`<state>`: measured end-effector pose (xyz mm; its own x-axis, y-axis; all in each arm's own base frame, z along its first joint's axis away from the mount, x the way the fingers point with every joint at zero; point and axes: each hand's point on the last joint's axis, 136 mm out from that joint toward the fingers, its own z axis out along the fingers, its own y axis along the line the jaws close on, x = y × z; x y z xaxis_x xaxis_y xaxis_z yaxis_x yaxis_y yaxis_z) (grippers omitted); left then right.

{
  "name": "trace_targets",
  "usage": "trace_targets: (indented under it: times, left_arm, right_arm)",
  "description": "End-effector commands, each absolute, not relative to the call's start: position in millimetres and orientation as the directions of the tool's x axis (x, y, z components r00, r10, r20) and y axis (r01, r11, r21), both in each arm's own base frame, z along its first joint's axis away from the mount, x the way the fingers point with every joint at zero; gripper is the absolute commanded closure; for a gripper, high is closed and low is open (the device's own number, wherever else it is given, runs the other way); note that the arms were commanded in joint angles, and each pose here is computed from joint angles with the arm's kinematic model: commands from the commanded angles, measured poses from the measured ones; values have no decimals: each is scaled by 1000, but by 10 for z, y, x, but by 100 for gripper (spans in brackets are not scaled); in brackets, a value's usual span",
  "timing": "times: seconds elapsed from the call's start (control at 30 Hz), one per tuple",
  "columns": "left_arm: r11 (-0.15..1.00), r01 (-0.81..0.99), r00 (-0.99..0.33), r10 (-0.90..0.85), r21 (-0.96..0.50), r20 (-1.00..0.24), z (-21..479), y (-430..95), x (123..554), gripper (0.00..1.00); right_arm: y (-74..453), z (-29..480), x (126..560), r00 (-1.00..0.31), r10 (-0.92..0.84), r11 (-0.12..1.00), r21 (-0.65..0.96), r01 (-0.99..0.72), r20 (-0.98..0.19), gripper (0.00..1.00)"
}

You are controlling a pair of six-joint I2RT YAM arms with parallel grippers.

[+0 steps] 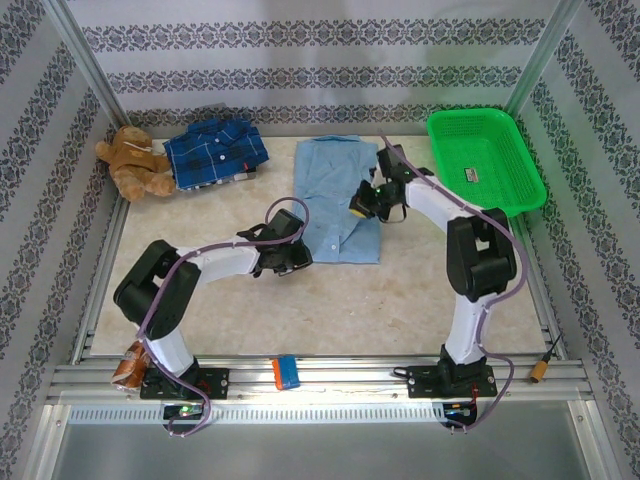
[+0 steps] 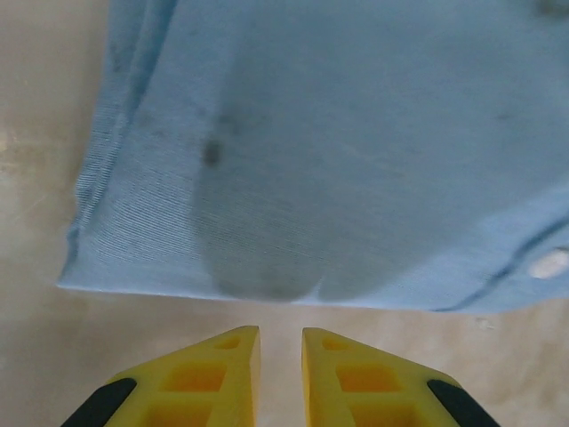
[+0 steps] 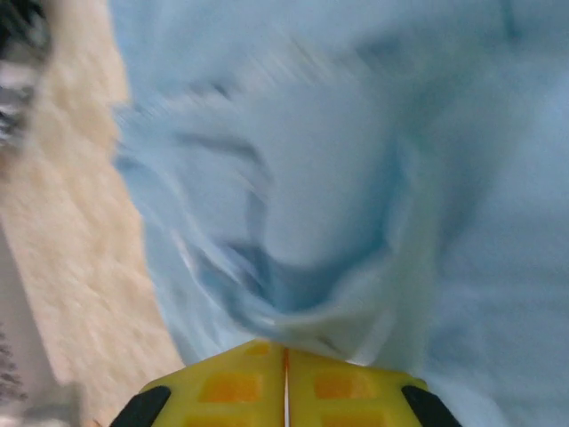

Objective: Fold and stack the long sleeve shirts

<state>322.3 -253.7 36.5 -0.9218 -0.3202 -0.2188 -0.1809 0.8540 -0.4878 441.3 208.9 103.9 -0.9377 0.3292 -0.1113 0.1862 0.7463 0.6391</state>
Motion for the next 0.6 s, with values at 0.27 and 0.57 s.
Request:
trace_targets:
  times: [0.27, 0.57]
  left_arm:
    - [854, -119, -896, -312, -506, -315, 685, -2462, 3305, 78]
    - [770, -75, -886, -343, -633, -312, 1177, -2700, 3254, 73]
  right_arm:
    - [2446, 1269, 4881, -954, 275, 691, 714, 111, -117, 78]
    - [1809, 2010, 4349, -896, 299, 796, 603, 46, -327, 55]
